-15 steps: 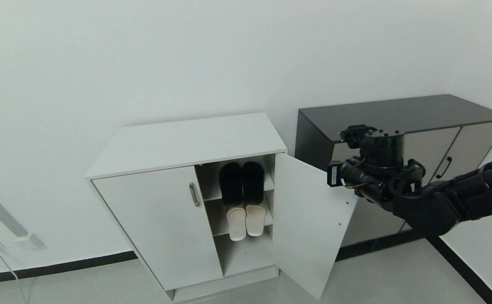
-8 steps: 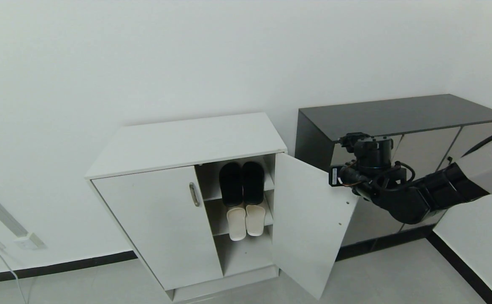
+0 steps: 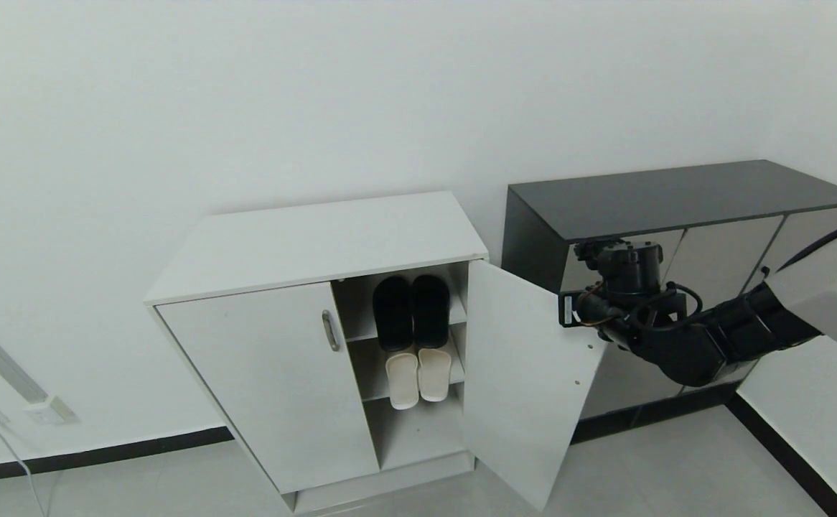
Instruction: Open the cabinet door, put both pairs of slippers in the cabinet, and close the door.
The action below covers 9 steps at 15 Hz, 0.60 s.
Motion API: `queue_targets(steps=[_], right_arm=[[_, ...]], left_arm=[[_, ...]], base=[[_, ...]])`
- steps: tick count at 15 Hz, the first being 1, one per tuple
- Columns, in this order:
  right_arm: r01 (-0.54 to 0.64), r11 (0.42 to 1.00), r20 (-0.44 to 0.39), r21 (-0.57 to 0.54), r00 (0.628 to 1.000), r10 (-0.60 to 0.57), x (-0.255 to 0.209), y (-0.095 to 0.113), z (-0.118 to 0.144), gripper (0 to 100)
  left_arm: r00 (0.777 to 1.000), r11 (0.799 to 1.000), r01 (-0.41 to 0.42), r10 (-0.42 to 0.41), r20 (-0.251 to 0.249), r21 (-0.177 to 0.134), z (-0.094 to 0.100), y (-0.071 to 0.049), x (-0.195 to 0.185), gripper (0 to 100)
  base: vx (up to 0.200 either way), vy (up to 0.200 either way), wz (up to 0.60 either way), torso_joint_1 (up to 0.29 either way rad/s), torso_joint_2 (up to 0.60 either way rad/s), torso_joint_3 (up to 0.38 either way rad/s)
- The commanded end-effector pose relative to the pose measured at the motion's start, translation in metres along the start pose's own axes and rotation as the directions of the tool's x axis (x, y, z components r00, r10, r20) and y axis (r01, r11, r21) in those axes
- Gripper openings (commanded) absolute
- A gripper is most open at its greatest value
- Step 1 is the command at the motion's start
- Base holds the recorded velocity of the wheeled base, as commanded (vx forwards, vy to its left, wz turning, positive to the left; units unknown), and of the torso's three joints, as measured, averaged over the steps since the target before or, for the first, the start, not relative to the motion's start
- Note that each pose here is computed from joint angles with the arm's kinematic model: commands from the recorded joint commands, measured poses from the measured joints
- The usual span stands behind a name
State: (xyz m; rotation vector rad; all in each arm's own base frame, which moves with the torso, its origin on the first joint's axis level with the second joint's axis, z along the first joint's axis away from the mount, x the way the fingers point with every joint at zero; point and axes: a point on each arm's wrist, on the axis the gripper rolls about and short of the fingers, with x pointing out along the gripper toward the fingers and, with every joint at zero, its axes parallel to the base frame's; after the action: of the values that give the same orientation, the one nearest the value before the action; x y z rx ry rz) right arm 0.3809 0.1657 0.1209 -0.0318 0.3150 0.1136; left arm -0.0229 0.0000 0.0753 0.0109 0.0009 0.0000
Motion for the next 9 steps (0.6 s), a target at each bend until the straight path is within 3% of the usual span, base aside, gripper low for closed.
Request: queue_targets(steps=[1, 5, 9], right_arm=[[-0.035, 0.999, -0.007, -0.014, 0.999, 0.035, -0.017, 0.011, 0.002, 0], [-0.156, 0.986, -0.026, -0.061, 0.988, 0.155, -0.066, 0.048, -0.003, 0], [-0.244, 0.967, 0.005, -0.075, 0.970, 0.245, -0.102, 0.063, 0.000, 0]], left_arm=[[1.000, 1.000, 0.000, 0.000, -0.001, 0.000, 0.000, 0.000, 0.000, 0], [1.000, 1.000, -0.002, 0.002, -0.001, 0.000, 0.000, 0.000, 0.000, 0], [1.000, 1.000, -0.002, 0.002, -0.001, -0.002, 0.000, 0.000, 0.000, 0]], base=[[0.000, 0.000, 0.00, 0.000, 0.00, 0.000], [0.000, 0.000, 0.00, 0.000, 0.00, 0.000], [0.000, 0.000, 0.00, 0.000, 0.00, 0.000]])
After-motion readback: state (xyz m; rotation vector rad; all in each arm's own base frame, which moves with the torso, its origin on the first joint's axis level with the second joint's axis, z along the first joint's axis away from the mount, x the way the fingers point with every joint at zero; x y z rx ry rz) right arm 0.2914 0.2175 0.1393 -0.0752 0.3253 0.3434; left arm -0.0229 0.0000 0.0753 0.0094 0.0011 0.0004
